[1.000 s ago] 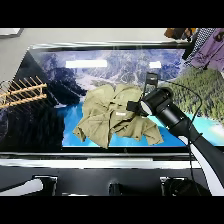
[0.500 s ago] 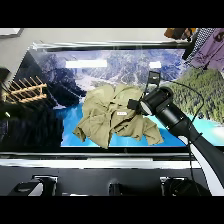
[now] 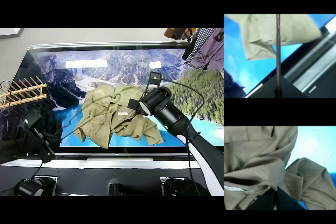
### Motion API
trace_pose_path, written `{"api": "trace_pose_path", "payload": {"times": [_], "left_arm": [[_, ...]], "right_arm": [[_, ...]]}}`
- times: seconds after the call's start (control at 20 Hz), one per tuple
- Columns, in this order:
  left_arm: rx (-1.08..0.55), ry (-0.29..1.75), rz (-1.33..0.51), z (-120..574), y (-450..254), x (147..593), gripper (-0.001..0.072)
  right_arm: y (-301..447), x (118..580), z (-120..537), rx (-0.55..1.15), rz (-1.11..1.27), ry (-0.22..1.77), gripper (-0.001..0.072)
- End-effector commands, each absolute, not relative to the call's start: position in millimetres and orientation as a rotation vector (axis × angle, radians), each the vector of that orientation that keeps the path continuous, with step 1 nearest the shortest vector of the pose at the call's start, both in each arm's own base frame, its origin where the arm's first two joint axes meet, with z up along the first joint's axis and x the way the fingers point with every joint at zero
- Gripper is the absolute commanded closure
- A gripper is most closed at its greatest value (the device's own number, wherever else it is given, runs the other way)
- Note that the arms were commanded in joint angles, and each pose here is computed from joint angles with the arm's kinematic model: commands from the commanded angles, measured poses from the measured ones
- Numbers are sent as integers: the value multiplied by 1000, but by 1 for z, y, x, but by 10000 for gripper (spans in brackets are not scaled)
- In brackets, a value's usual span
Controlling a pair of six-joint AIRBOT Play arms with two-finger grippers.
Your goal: Fold the clothes and pants, and hang the long-sleeved shirts on hangers.
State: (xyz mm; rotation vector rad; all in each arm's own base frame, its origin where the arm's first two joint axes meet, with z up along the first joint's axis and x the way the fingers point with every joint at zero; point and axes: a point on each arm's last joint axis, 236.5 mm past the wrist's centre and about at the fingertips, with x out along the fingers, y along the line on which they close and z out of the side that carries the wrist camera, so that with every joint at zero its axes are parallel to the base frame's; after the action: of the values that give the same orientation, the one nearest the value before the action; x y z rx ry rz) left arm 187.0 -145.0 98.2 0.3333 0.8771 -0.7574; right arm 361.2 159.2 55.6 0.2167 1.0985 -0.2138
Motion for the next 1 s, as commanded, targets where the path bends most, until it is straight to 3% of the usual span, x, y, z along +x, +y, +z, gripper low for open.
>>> {"api": "trace_pose_path", "payload": {"times": [0.0, 0.35, 0.95], "left_arm": [[362, 816, -815, 104, -152, 168, 690], [383, 854, -899, 101, -154, 140, 690], [319, 876, -999, 73, -181, 142, 690]], "right_arm": [[158, 362, 49, 241, -248, 1108, 691], [164, 366, 41, 296, -272, 1107, 691], [173, 363, 41, 306, -232, 1125, 691]]}}
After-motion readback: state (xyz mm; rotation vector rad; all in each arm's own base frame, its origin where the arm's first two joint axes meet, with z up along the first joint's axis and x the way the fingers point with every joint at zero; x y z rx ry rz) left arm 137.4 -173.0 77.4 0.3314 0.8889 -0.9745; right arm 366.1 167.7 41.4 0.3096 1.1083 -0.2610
